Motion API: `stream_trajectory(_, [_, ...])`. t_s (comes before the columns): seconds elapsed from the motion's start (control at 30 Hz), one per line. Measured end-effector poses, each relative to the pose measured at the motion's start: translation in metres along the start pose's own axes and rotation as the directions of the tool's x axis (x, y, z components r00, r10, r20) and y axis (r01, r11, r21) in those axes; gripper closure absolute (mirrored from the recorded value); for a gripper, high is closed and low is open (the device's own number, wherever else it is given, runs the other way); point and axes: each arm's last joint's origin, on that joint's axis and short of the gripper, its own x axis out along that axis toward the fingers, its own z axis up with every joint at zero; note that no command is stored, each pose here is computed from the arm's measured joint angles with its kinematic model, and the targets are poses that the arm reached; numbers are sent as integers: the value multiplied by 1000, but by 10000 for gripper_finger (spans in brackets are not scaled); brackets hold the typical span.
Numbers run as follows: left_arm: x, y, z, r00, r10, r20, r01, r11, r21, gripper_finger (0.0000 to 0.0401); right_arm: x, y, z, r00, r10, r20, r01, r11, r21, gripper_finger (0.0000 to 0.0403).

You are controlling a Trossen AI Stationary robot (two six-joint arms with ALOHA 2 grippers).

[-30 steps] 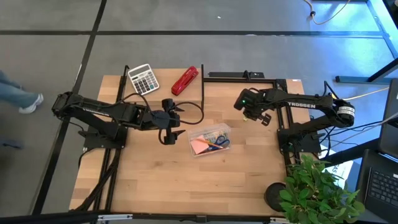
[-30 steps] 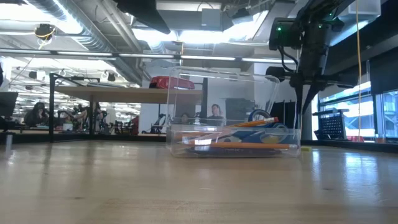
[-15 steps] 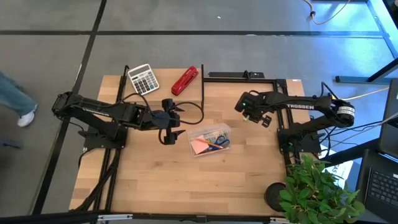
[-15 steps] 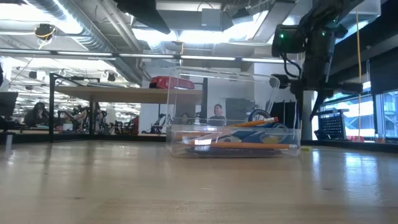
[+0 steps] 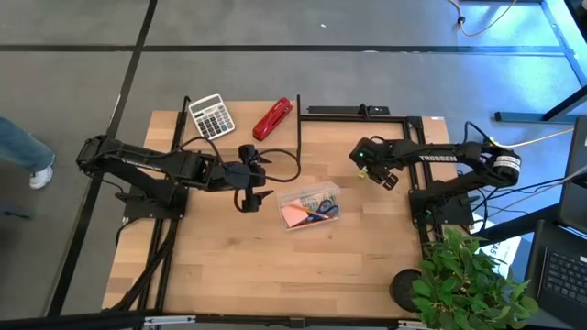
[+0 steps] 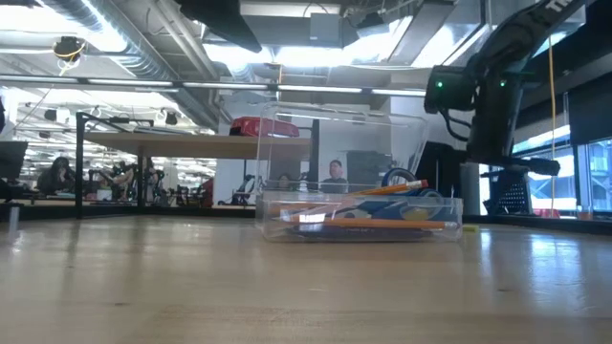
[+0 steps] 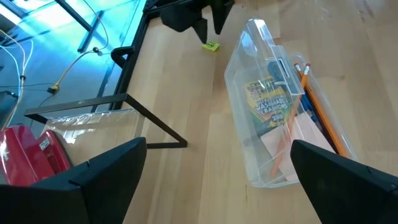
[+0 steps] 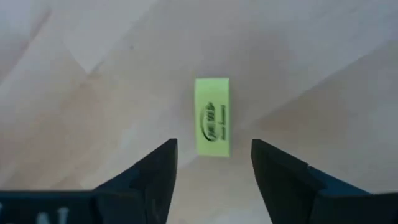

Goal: Pack school essentials
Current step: Put the yellow eraser into the transparent supply box

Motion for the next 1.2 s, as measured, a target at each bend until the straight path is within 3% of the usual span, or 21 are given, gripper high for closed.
stream_trajectory(0.13, [0,0,0,1000,-1,0,1,1000,1,8,8,3,0,999,29,33,-30,999,15,188])
stream_trajectory(0.3, [0,0,0,1000,-1,0,1,1000,0,8,16,2,-1,999,-17,48,17,1000,6,185])
stream_trajectory(0.87, [0,0,0,1000,-2,0,2,1000,0,8,27,4,-1,996,-36,84,38,999,-19,187])
stream_trajectory(1.2, [0,0,0,1000,-2,0,2,1000,0,8,28,2,-1,996,-48,80,50,999,-22,263])
